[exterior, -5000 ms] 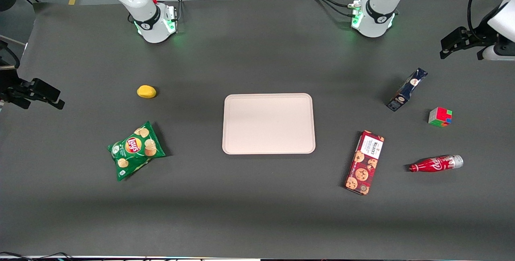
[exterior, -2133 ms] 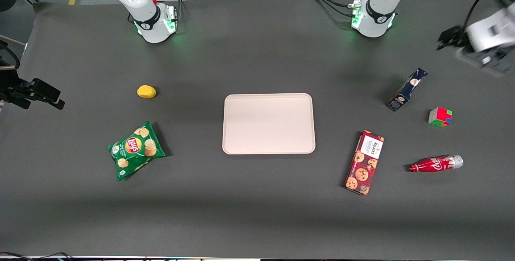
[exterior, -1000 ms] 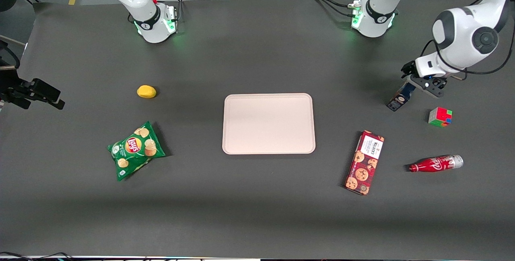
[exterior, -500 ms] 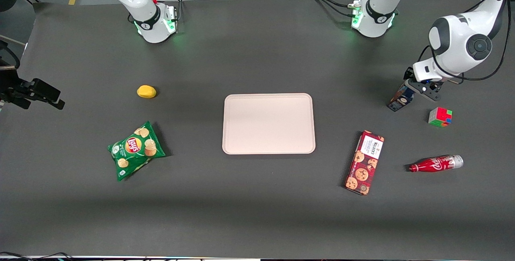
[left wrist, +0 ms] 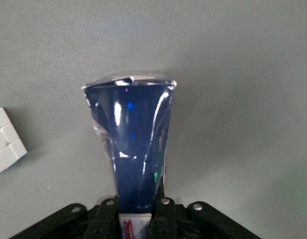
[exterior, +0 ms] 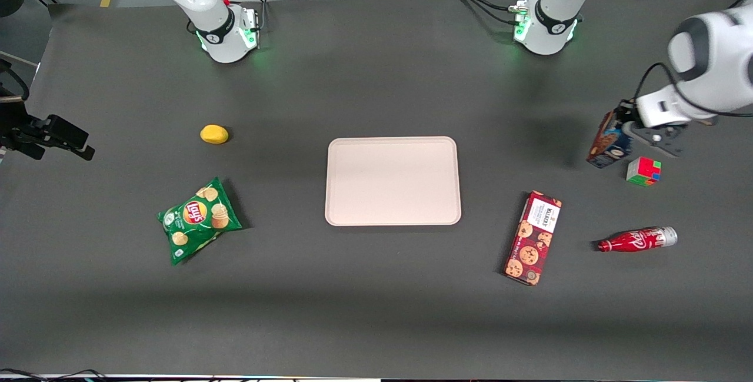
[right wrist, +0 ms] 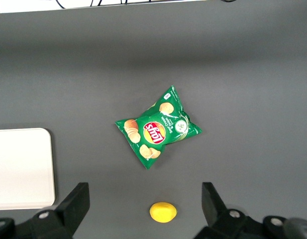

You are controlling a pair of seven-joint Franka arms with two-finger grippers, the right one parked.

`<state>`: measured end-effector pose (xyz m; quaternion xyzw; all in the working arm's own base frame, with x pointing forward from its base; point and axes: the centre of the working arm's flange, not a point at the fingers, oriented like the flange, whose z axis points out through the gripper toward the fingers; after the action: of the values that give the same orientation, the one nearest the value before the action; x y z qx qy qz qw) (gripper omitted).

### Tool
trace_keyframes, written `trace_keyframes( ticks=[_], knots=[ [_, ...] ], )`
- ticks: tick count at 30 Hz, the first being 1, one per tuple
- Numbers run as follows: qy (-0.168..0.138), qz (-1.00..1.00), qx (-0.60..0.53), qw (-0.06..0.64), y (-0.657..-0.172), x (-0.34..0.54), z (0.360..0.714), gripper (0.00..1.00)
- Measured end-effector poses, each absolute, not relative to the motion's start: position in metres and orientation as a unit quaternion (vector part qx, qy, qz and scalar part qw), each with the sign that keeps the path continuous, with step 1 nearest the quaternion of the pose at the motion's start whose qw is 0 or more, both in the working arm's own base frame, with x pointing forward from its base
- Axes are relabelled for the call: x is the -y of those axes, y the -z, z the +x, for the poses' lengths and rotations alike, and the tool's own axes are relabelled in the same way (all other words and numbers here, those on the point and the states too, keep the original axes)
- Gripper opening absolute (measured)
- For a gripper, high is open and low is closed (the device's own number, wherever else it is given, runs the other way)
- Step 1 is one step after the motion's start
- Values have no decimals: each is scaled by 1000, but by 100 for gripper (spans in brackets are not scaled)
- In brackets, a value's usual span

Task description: Place cookie box on tray

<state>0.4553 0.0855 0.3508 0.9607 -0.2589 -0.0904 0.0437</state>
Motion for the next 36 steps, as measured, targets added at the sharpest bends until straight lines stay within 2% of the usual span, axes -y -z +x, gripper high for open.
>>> trace_keyframes(
  ticks=[9, 16, 25, 36],
  knots=[
    [78, 982, 169, 19, -492, -8, 502, 21],
    [72, 993, 96, 5, -533, 87, 503, 21],
    [93, 993, 50, 53, -497, 180, 505, 21],
    [104, 991, -5, 86, -380, 271, 530, 21]
  ],
)
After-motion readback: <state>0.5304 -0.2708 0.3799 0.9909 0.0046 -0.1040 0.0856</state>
